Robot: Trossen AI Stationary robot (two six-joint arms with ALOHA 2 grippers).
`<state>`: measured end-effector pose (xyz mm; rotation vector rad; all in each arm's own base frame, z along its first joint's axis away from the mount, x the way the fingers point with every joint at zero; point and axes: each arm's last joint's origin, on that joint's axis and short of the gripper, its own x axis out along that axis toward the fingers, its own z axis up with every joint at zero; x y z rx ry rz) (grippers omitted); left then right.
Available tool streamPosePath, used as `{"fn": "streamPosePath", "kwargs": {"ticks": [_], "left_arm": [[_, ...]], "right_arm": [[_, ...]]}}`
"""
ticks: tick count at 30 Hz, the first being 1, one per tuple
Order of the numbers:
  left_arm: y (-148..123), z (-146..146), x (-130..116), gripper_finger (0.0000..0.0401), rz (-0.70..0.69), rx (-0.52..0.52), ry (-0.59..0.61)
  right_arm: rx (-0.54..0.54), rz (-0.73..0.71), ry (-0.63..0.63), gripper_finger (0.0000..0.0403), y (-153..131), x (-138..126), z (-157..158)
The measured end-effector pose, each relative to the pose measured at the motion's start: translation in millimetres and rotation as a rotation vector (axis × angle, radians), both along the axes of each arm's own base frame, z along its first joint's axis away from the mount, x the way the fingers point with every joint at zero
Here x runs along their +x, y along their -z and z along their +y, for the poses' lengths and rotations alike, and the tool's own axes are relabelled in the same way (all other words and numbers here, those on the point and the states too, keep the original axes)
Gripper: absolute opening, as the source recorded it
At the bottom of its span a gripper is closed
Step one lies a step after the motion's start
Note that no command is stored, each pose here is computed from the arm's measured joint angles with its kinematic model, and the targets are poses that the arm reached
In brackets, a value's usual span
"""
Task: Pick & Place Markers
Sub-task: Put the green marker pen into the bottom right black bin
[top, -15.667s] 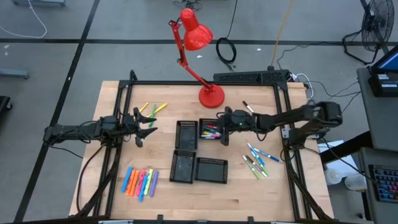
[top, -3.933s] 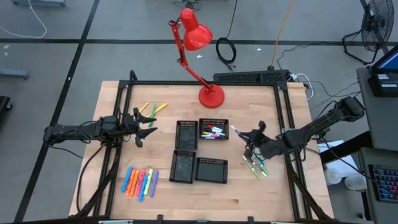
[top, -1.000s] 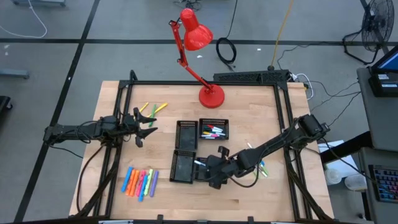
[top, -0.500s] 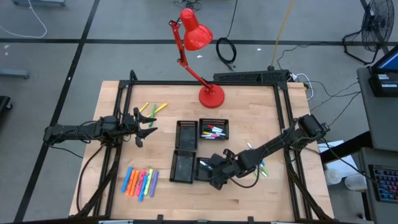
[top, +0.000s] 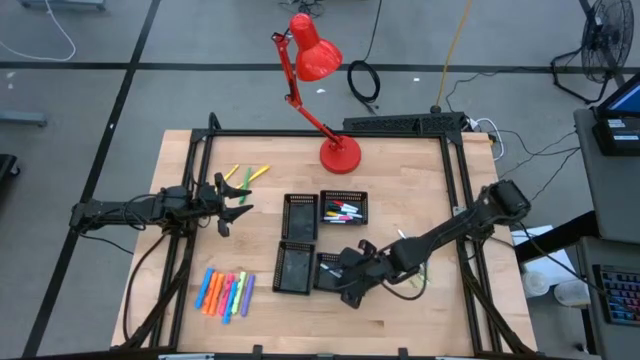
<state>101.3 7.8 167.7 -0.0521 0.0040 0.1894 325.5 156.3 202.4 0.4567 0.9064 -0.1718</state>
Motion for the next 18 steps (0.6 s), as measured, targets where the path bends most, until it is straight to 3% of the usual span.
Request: {"fn": "streamPosePath", "kwargs": {"ticks": [3, 6, 11, 14, 18], "left_arm": [[0.0, 0.0, 0.0, 0.0209, 0.000, 0.000, 0.000], [0.0, 0.0, 0.0, 0.0209, 0.000, 0.000, 0.000], [0.0, 0.0, 0.0, 0.0209, 0.000, 0.000, 0.000], [0.0, 0.0, 0.0, 0.0209, 0.000, 0.000, 0.000], [0.0, 0.0, 0.0, 0.0209, 0.000, 0.000, 0.000]], "right_arm": [[0.002, 0.000, 0.053, 0.0099, -11.1, -14.0, 6.8], [-0.070, 0.019, 0.099, 0.0095, -13.2, -29.8, 15.3], [-0.176, 0.166, 0.253, 0.0087, -5.4, -61.4, 18.5], [-0.168, 0.255, 0.381, 0.0081, 9.2, -78.9, 14.6], [-0.100, 0.363, 0.451, 0.0078, 34.2, -95.1, 9.6]]}}
